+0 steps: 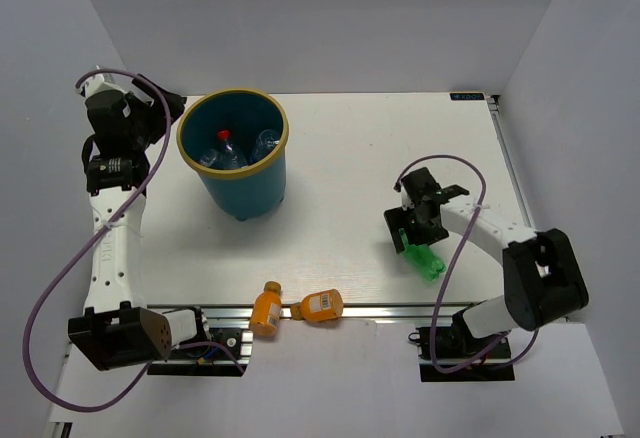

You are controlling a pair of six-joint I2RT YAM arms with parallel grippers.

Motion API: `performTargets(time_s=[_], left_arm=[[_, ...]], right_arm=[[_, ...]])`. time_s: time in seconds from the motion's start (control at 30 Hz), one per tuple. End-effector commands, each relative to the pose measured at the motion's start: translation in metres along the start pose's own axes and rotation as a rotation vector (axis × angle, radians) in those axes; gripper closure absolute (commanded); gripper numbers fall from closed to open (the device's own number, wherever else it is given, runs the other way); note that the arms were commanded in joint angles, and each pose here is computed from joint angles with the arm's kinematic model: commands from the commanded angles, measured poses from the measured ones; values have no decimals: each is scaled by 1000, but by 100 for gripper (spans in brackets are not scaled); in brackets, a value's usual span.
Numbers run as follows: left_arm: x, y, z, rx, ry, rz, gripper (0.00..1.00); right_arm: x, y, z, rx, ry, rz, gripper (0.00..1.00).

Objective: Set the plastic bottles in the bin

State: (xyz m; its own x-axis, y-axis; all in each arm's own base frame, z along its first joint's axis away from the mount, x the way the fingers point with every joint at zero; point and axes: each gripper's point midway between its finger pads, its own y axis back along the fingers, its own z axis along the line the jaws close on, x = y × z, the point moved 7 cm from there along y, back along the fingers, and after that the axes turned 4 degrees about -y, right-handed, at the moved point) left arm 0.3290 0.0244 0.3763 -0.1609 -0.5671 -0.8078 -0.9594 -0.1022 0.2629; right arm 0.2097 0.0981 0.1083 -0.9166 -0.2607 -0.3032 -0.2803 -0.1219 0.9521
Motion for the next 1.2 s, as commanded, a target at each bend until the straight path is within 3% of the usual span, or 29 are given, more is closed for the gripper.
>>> performTargets(time_s=[0.0, 0.1, 0.17, 0.2, 0.23, 0.33, 0.5, 0.63, 0.7, 0.83, 0.87, 0.97, 1.0, 1.07, 1.17], left_arm=[[-16, 17, 0, -53, -12, -87, 2], [-21, 19, 8, -140, -6, -122, 2], [-19, 18, 13, -180, 3, -121, 2], [-18, 20, 14, -186, 7, -118, 2], [-11, 18, 18, -200, 31, -105, 2], [-2, 25, 20, -178, 134, -143, 2], [42, 56, 53, -276, 214, -144, 2], [63, 82, 66, -317, 206, -116, 2], [70, 92, 64, -271, 188, -90, 2], [103, 95, 62, -122, 95, 71, 2], [113, 95, 62, -86, 77, 114, 2], [145, 97, 75, -70, 32, 247, 2], [153, 99, 79, -73, 21, 275, 2], [167, 107, 84, -52, 0, 319, 2], [183, 118, 82, 37, 7, 367, 2]], right_arm=[[7, -10, -6, 92, -45, 65, 11], [12, -20, -6, 93, -38, 126, 13], [3, -19, -4, 89, -38, 107, 26], [-5, -16, -3, 76, -36, 81, 32], [-16, -9, 0, 61, -37, 32, 48], [-65, 26, 19, -56, 7, -179, 57], [-148, 119, 66, -358, 176, -584, 58], [-189, 186, 123, -597, 413, -856, 56], [-205, 212, 149, -707, 487, -967, 59], [-239, 252, 207, -925, 588, -1107, 59], [-248, 264, 216, -948, 601, -1191, 58], [-268, 271, 247, -984, 581, -1245, 56], [-275, 251, 265, -1001, 572, -1199, 51], [-285, 258, 277, -1012, 532, -1211, 50], [-287, 230, 304, -1069, 499, -1138, 40]])
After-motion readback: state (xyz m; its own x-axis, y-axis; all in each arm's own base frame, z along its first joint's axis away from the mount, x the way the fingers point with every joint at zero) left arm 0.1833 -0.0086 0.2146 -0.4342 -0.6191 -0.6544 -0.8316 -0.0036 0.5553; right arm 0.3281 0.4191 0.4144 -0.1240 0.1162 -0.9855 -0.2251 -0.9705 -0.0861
